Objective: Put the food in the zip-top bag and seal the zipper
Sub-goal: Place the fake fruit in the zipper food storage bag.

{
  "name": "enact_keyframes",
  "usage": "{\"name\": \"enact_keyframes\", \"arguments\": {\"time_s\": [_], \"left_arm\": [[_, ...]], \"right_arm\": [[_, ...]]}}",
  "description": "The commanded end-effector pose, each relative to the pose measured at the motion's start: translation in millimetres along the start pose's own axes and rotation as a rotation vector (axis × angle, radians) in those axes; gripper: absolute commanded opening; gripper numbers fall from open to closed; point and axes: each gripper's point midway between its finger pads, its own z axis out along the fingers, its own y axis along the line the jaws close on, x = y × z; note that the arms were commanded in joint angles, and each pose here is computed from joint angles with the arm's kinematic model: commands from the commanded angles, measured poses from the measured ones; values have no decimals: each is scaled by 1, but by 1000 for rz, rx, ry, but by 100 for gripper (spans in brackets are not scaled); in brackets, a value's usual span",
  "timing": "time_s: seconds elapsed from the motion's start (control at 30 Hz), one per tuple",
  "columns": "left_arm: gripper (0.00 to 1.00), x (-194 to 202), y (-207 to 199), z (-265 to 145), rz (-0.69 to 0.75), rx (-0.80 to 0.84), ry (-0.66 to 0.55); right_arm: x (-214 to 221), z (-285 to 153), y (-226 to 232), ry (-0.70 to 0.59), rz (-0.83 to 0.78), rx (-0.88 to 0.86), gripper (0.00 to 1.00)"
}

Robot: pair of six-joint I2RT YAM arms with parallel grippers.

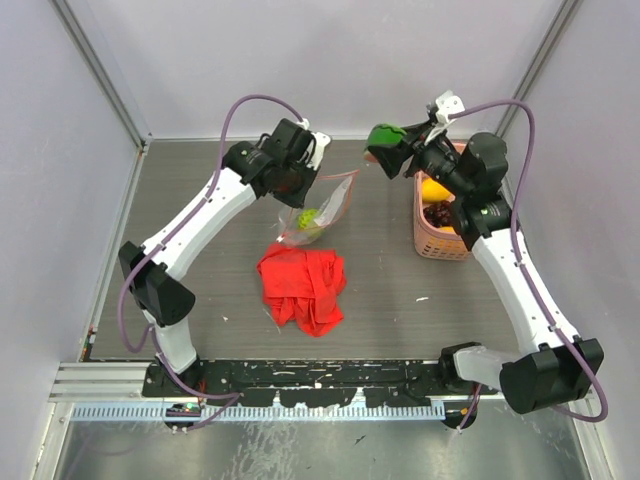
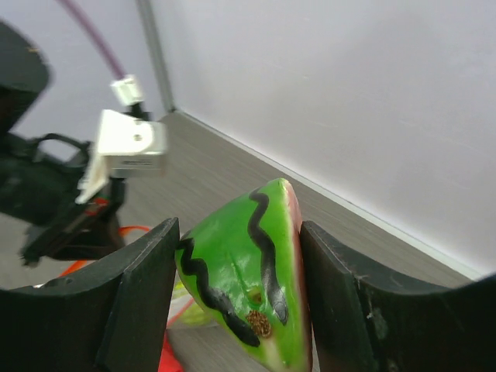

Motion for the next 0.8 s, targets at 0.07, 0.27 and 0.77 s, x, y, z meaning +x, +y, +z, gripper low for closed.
{"name": "enact_keyframes", "arguments": {"time_s": [0.07, 0.27, 0.77], "left_arm": [[0, -25, -17, -7, 4, 96, -82], [0, -26, -25, -3, 0, 141, -73], [0, -27, -36, -9, -6, 204, -74]], "right_arm": [[-51, -15, 66, -146, -93, -261, 1], [-38, -20, 93, -113, -91, -394, 1], [27, -1, 133, 20, -58, -590, 1]]}}
